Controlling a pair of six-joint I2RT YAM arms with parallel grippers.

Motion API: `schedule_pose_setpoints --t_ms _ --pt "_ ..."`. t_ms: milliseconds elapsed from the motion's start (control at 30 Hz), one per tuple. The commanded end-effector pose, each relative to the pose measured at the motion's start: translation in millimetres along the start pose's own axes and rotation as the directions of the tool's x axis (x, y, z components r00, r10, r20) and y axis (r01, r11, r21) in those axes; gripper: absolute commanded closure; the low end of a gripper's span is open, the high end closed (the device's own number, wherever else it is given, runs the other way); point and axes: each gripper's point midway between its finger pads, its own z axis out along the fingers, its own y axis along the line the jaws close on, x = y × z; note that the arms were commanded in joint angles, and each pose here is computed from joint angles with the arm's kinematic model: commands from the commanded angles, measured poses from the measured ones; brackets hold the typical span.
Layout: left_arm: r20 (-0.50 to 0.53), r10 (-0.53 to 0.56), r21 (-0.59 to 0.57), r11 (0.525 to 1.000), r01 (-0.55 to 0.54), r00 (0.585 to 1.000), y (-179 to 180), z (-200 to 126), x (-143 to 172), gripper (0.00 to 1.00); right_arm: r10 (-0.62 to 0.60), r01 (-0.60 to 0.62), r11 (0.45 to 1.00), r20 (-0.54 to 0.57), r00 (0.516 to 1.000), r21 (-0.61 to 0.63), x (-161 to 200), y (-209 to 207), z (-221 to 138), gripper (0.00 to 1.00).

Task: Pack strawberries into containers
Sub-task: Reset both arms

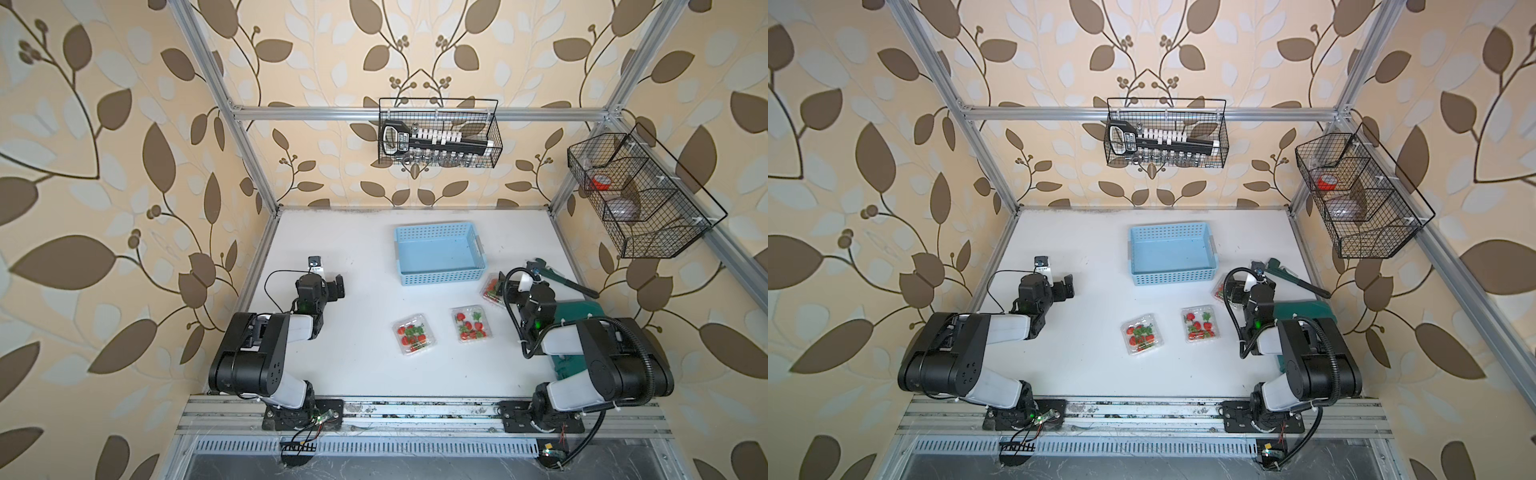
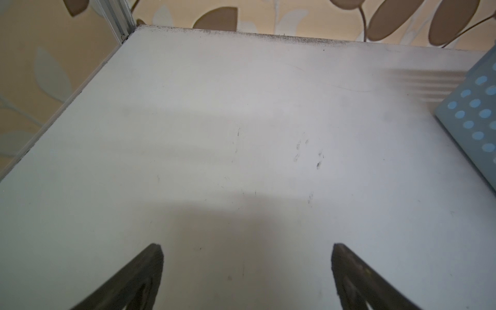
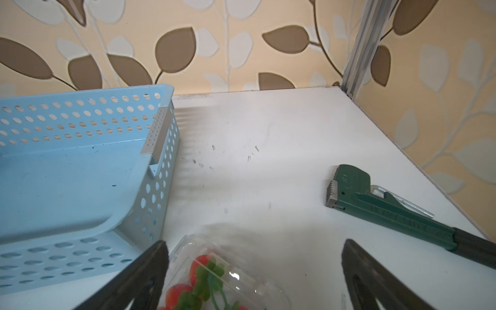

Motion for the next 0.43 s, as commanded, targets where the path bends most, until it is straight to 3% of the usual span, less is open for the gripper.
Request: schedule_pose_setpoints --t_ms 0,400 --pt "0.026 0.005 -0.001 1.000 -0.005 1.000 0.9 -0.4 -6.3 0.01 0.020 -0.021 1.000 0.020 1.000 0.021 -8.0 -3.7 2.5 0.00" --pt "0.026 0.005 -0.001 1.000 -0.005 1.000 0.8 -0.4 -6.3 0.01 0.015 -0.016 1.000 0.013 1.000 0.023 -7.1 -3.3 3.8 0.00"
